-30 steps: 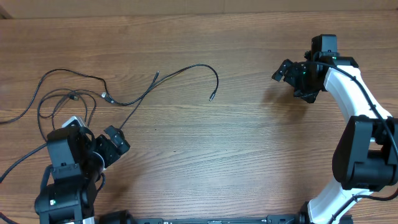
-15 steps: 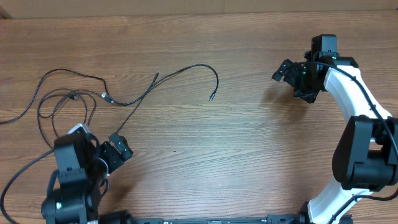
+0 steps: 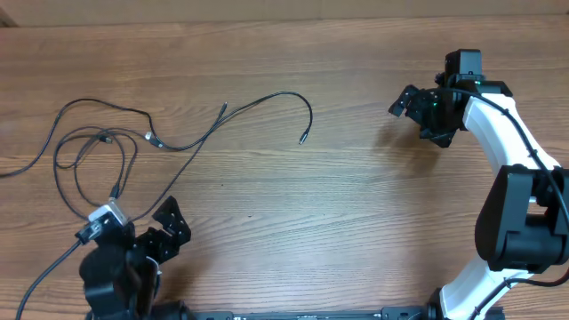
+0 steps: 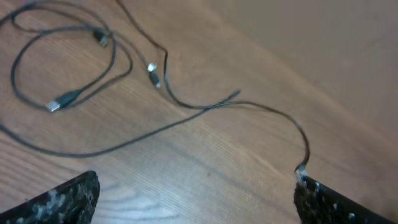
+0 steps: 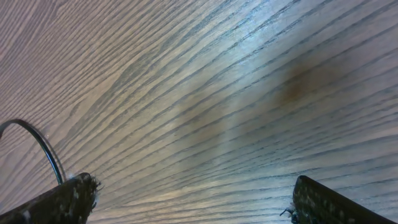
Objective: Untangle cables
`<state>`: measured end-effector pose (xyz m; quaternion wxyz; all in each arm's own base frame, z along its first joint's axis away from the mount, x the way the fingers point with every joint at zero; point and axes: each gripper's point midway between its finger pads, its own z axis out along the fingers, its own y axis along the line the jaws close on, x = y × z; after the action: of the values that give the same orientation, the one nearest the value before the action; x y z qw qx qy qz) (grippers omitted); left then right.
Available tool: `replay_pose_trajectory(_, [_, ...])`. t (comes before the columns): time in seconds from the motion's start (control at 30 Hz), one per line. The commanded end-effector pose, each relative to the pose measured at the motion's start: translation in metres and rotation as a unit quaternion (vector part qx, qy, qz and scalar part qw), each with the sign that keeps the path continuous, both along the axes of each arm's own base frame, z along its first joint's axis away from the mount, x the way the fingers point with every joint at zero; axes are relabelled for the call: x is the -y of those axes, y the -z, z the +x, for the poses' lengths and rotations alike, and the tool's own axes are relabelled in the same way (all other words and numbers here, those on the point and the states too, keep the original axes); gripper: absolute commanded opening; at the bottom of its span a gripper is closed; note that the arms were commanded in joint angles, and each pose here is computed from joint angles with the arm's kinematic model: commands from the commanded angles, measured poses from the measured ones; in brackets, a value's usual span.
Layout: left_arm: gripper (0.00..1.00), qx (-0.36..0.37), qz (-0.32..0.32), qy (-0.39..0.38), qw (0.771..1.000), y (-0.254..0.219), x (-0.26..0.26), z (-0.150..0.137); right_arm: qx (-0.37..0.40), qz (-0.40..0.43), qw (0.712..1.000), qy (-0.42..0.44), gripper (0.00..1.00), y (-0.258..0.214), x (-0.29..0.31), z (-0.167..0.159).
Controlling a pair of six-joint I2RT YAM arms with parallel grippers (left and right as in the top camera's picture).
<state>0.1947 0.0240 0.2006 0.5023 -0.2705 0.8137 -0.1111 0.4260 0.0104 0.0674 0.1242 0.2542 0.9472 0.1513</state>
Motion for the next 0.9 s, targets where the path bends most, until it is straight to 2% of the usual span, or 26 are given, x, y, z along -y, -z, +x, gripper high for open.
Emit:
replay_pose_trajectory(0.0, [1.00, 0.026, 0.007, 0.004, 1.000, -0.003, 0.002, -0.004, 0.021, -0.003, 1.000, 0.001, 1.00, -0.015, 0.001, 0.006])
replay_pose_trajectory(0.1, [1.00, 0.051, 0.012, 0.004, 0.999, -0.012, 0.002, -0.005, 0.021, -0.003, 1.000, 0.000, 1.00, -0.015, 0.001, 0.006])
replay_pose_trajectory(0.23, [1.00, 0.143, 0.029, 0.003, 0.989, -0.049, 0.001, 0.000, 0.021, -0.003, 1.000, 0.001, 1.00, -0.015, 0.001, 0.006])
replay_pose_trajectory(0.4, [0.99, 0.304, 0.059, 0.002, 0.951, -0.112, 0.001, -0.003, 0.021, -0.003, 1.000, 0.001, 1.00, -0.015, 0.001, 0.006])
replay_pose_trajectory(0.47, [0.99, 0.339, 0.066, 0.002, 0.939, -0.125, 0.002, -0.004, 0.021, -0.003, 1.000, 0.001, 1.00, -0.015, 0.001, 0.006])
replay_pose_trajectory(0.6, [1.00, 0.362, 0.071, 0.001, 0.929, -0.136, 0.002, -0.006, 0.021, -0.003, 1.000, 0.000, 1.00, -0.015, 0.001, 0.006])
replay_pose_trajectory(0.87, [1.00, 0.358, 0.067, 0.008, 0.931, -0.122, 0.003, 0.003, 0.021, -0.003, 1.000, 0.000, 1.00, -0.015, 0.001, 0.006])
